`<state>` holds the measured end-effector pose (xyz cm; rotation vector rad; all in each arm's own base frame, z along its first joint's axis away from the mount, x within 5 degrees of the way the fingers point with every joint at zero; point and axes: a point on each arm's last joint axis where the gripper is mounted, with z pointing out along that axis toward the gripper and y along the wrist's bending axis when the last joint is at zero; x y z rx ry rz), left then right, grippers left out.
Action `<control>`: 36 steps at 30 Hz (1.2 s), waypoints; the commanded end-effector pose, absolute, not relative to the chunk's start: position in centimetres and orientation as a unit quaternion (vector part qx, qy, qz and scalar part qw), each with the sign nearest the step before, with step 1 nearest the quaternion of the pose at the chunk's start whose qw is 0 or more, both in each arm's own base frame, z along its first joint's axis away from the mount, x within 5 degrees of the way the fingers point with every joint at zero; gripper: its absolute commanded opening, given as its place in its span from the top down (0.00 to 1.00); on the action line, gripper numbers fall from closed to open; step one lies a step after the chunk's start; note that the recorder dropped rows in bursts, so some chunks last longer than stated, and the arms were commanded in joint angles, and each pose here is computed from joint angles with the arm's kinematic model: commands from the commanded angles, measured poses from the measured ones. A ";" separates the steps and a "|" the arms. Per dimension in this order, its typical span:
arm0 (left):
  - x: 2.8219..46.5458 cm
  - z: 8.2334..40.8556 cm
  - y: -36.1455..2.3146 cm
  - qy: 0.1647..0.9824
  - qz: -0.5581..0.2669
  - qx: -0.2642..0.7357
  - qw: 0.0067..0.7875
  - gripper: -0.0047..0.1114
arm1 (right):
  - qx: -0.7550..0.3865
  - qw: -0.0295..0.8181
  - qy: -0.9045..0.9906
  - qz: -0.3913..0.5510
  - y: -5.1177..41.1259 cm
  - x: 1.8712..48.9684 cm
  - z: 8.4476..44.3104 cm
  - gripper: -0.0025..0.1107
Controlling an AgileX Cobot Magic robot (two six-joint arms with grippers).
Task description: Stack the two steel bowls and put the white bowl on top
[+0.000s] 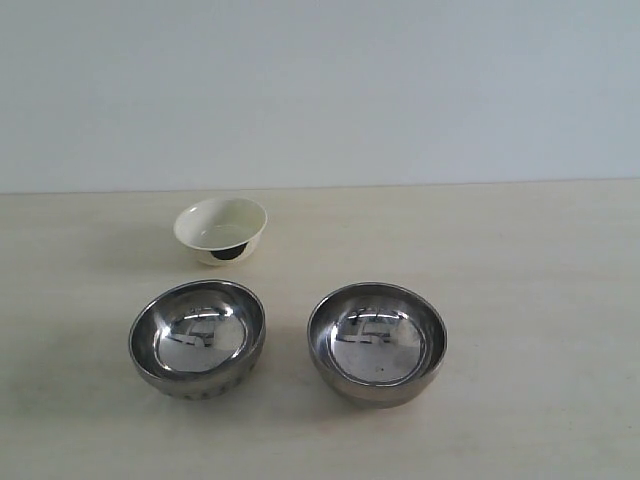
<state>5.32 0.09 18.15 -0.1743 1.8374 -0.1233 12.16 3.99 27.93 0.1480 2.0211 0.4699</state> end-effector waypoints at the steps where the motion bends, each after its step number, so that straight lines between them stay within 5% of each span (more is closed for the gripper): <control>1: 5.3 18.1 0.1 0.793 -0.052 -0.074 0.602 0.93 | 0.042 0.576 0.788 0.212 2.9 9.2 28.0 0.98; 7: 5.3 18.1 0.1 0.793 -0.052 -0.074 0.602 0.93 | 0.027 0.691 0.650 0.313 2.7 6.5 25.9 0.98; 22: 5.3 18.1 0.1 0.793 -0.052 -0.074 0.602 0.93 | 0.035 0.734 0.539 0.412 2.4 4.4 24.4 0.98; 36: 5.3 18.1 0.1 0.793 -0.052 -0.074 0.602 0.93 | -0.039 0.677 0.717 0.159 1.5 5.4 20.2 0.98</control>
